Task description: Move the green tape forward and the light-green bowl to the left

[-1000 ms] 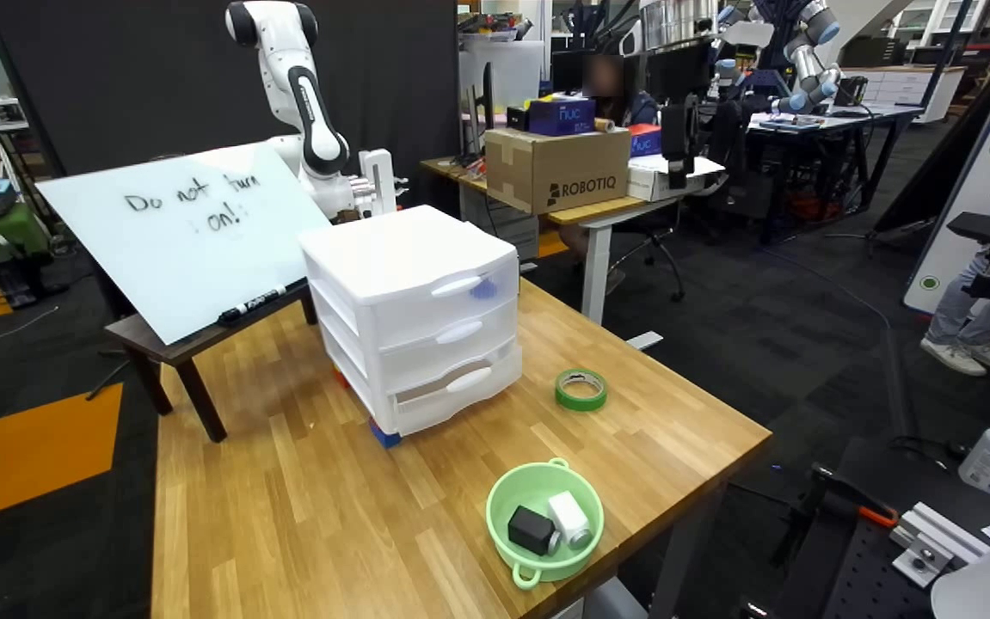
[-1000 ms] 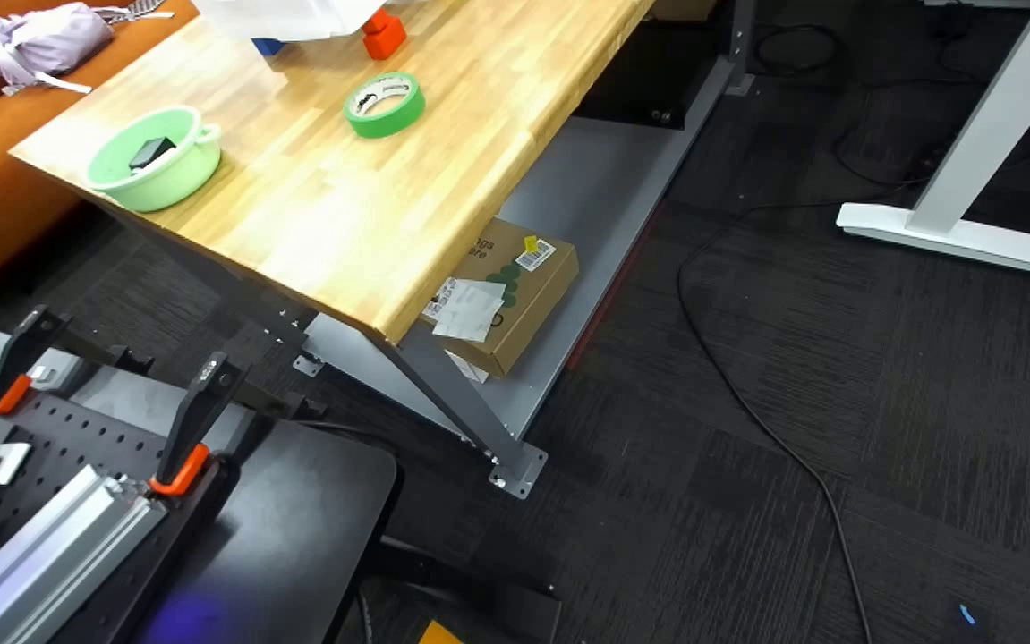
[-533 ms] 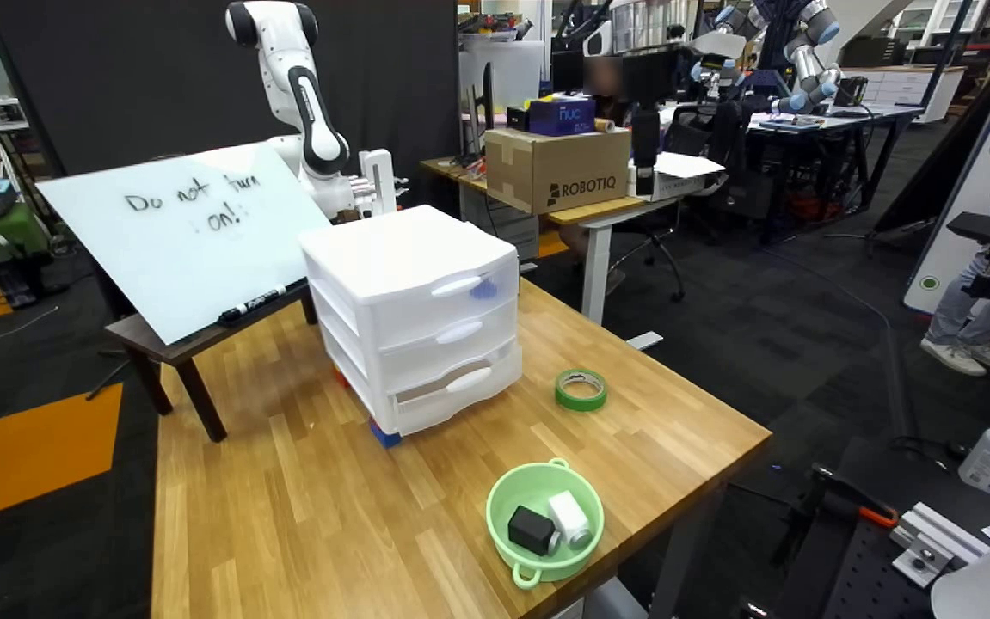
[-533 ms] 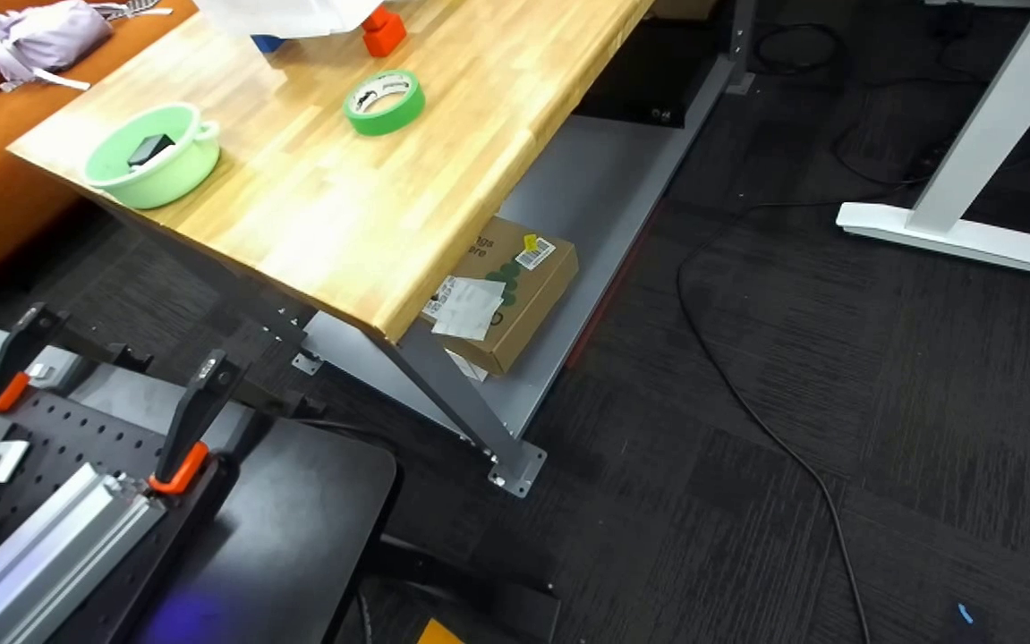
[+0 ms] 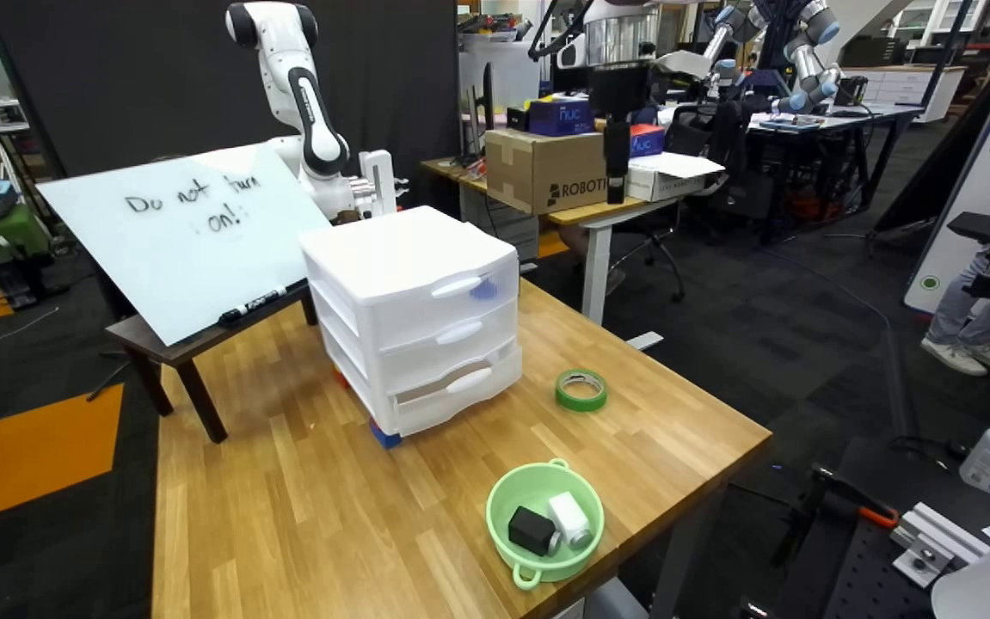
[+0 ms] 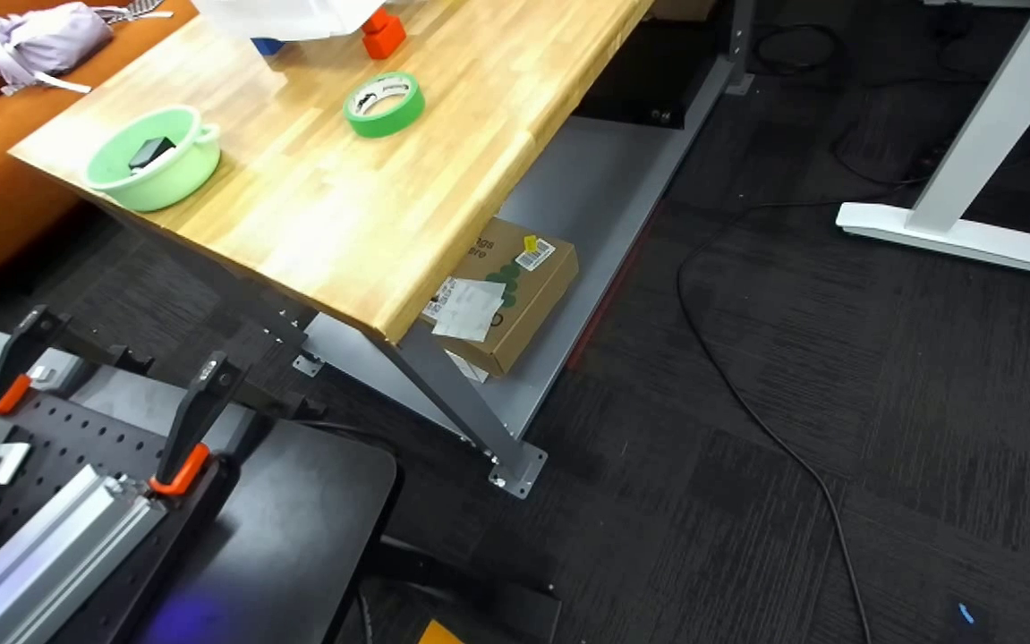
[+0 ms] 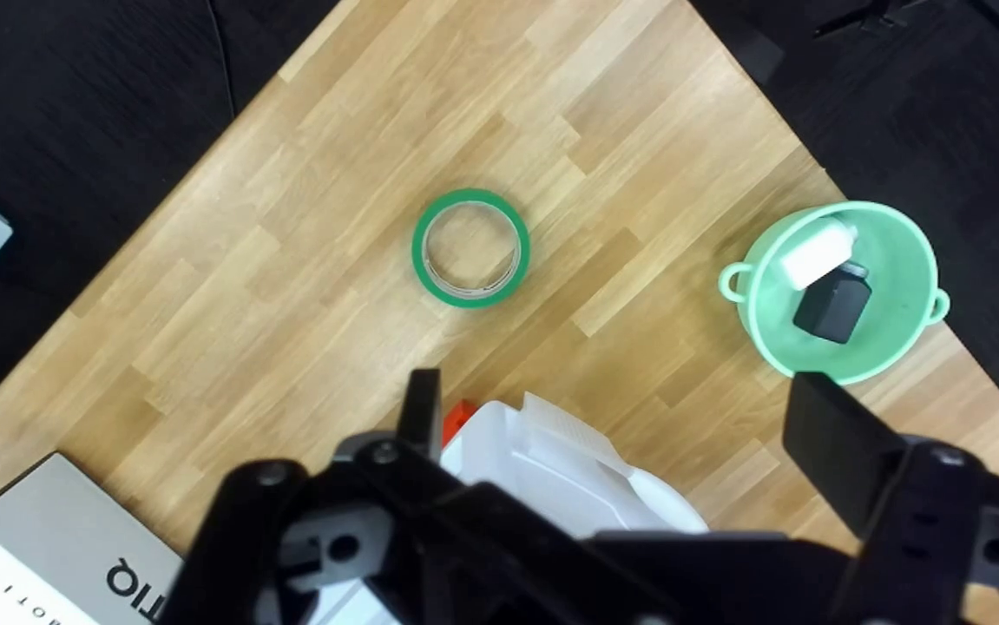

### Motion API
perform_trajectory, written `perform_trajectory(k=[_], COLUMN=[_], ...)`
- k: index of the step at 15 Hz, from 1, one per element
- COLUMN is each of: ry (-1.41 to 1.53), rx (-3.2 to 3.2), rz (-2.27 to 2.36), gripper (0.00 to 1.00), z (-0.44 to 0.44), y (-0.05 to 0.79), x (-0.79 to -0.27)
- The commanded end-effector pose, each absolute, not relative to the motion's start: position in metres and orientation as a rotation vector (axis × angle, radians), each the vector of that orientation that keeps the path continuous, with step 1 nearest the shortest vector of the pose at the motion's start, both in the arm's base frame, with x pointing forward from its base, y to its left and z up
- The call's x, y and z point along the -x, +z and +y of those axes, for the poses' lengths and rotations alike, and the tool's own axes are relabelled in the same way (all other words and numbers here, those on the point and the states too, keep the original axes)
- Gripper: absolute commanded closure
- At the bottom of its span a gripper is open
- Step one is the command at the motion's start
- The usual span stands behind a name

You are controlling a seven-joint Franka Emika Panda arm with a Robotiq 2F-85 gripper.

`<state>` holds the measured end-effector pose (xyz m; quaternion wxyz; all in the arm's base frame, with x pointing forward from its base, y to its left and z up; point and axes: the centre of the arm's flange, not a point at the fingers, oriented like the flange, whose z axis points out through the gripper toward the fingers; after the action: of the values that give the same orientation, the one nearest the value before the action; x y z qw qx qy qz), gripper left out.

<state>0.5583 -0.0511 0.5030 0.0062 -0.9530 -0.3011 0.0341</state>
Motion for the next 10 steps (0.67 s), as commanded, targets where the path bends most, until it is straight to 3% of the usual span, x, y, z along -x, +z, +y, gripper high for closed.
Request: perform_trajectory(k=[1, 10], ry=[0.103, 0.071], rx=[2.983, 3.013], rz=[-0.942, -0.882], gripper=[0.00, 0.00], z=[-0.051, -0.071], y=[0.504, 0.517], x=[-0.558, -0.567])
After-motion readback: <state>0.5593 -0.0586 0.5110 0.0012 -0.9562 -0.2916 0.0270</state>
